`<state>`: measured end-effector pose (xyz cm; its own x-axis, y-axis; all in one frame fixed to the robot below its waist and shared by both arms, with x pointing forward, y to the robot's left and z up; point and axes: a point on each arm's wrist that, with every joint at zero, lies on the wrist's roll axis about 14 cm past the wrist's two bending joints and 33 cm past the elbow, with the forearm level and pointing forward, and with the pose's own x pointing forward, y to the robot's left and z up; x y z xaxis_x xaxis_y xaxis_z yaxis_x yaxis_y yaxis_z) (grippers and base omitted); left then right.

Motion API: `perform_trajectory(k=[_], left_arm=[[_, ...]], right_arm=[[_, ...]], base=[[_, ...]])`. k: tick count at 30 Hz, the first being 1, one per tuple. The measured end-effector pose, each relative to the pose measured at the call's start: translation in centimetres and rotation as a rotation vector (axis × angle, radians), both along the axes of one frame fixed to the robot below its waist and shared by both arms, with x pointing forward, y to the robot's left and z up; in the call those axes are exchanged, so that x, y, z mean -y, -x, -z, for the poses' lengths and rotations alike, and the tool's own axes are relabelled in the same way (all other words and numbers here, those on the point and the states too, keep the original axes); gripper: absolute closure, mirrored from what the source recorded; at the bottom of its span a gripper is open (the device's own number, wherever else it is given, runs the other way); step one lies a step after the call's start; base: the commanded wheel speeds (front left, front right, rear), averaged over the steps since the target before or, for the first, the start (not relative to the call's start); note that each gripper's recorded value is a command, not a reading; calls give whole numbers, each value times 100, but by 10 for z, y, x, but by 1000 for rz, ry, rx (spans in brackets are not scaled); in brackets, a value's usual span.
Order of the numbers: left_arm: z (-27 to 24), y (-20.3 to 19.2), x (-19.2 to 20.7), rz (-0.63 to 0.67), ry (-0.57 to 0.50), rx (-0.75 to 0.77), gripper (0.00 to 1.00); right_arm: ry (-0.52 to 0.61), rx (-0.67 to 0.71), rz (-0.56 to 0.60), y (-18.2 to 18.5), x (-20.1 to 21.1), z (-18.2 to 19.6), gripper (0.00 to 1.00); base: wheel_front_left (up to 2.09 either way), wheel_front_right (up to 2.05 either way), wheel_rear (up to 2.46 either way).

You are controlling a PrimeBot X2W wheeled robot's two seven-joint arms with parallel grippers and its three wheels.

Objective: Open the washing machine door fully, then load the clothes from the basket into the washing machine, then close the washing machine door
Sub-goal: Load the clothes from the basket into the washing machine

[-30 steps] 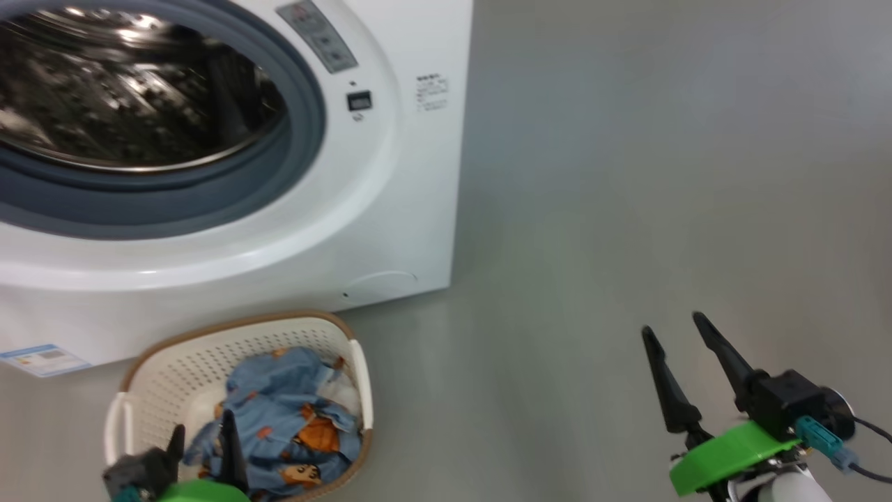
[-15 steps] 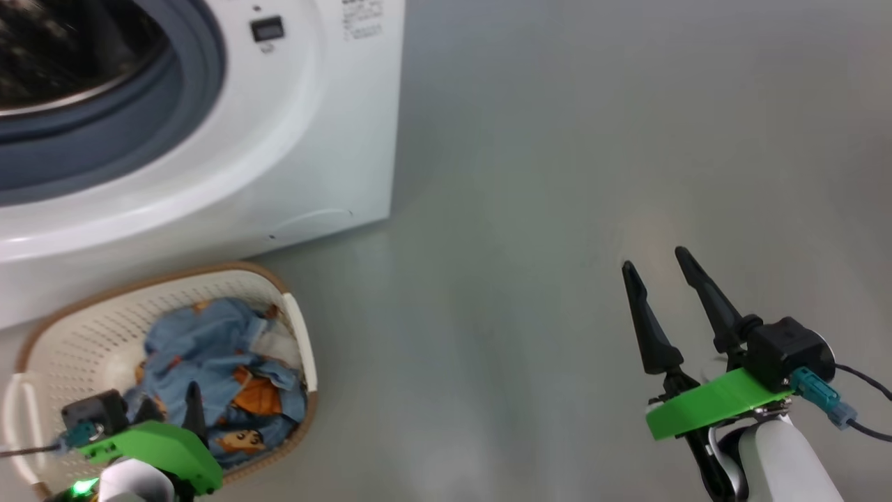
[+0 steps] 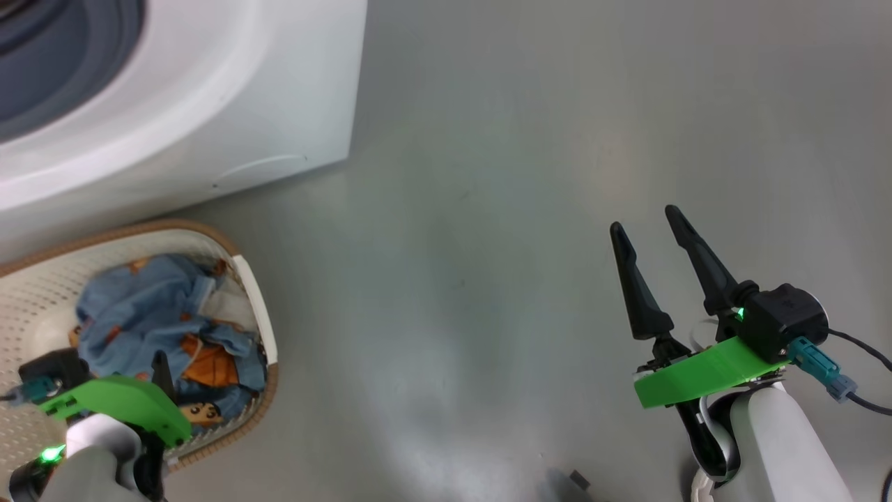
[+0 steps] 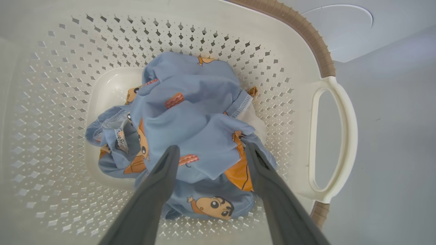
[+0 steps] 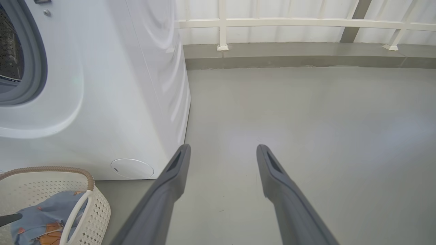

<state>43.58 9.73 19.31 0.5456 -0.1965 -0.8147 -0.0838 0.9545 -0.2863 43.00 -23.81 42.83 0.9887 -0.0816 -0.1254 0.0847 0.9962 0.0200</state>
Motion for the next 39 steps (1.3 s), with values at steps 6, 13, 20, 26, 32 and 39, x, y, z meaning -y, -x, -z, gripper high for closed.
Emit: perform_trajectory(k=[6,13,20,26,32,39], left_arm=[[19,-4,-7,-6,-20,-57,0],[40,-15,-5,-10,-27,-115,0],[61,-21,-3,8,-34,-181,0],[80,-28,-2,27,-50,-212,0],[94,-33,8,66,-56,-220,0],[103,-29,19,116,-66,-233,64]], right_arm=[[8,-25,1,-6,2,12,0],[18,-56,-3,-14,3,28,0],[27,-83,-7,-21,4,43,0],[36,-107,-7,-25,6,57,0],[45,-121,-3,-29,9,65,0],[50,-132,14,-26,15,69,0]], base=[[0,0,0],[0,0,0],[0,0,0],[0,0,0],[0,0,0],[0,0,0]])
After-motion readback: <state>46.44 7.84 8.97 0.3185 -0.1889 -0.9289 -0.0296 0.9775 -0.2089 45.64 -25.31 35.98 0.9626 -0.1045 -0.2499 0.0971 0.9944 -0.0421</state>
